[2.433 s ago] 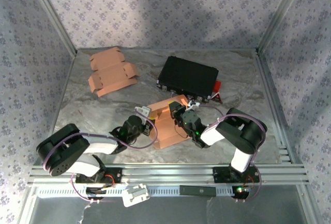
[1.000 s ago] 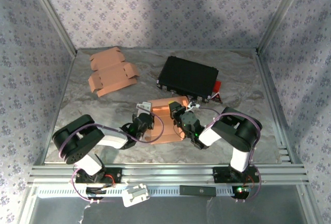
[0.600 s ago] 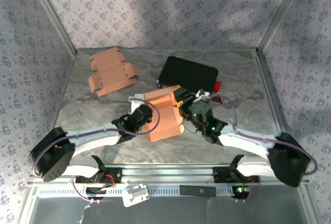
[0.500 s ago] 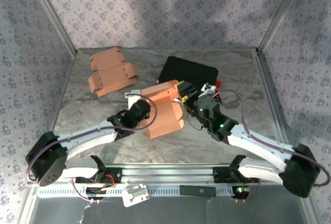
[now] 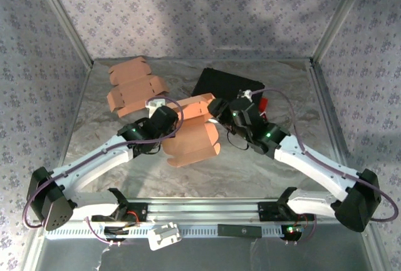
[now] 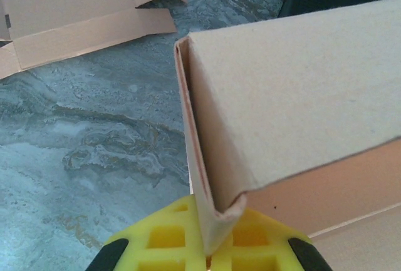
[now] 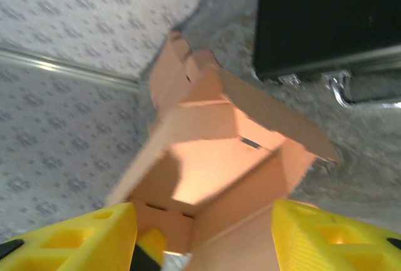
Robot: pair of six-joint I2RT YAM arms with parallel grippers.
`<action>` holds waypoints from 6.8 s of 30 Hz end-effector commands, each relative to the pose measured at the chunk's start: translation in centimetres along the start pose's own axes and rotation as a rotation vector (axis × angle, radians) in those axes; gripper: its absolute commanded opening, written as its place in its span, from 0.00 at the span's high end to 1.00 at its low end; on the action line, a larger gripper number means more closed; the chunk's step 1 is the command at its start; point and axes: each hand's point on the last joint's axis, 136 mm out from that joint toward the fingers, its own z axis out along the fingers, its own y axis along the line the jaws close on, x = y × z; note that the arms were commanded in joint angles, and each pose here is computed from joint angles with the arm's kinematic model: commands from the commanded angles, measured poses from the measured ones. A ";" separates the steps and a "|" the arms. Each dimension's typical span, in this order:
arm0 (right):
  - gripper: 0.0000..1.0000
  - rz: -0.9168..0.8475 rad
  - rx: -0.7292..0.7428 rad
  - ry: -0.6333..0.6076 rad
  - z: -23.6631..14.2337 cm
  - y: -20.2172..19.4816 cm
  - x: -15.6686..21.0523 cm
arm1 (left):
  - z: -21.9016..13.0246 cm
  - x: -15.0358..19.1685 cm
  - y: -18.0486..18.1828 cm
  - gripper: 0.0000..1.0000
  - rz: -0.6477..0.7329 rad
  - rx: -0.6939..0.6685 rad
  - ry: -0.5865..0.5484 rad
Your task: Fold the paper box
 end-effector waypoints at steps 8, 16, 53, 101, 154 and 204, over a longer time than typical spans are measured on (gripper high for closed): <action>0.53 -0.037 0.048 0.088 3.6 -3.4 2.1 | -2.0 -1.0 0.0 1.00 0.005 0.031 0.014; 0.58 -0.018 0.077 0.105 4.8 -4.6 3.2 | -2.3 -1.4 -0.5 1.00 0.023 0.040 0.007; 0.69 -0.310 -0.016 0.125 6.6 0.1 3.1 | -2.5 -1.7 -2.5 1.00 0.065 0.079 0.009; 0.57 -0.726 -0.091 0.120 -1.7 -1.4 -2.7 | -3.4 -2.2 -3.0 1.00 0.110 0.136 0.030; 0.58 -0.781 -0.497 0.200 1.9 -1.0 -9.1 | 9.1 -13.0 -8.2 1.00 0.418 0.816 0.075; 0.55 -0.920 -0.433 0.272 4.2 1.4 -6.7 | 9.6 -12.6 -8.0 1.00 0.380 0.671 0.122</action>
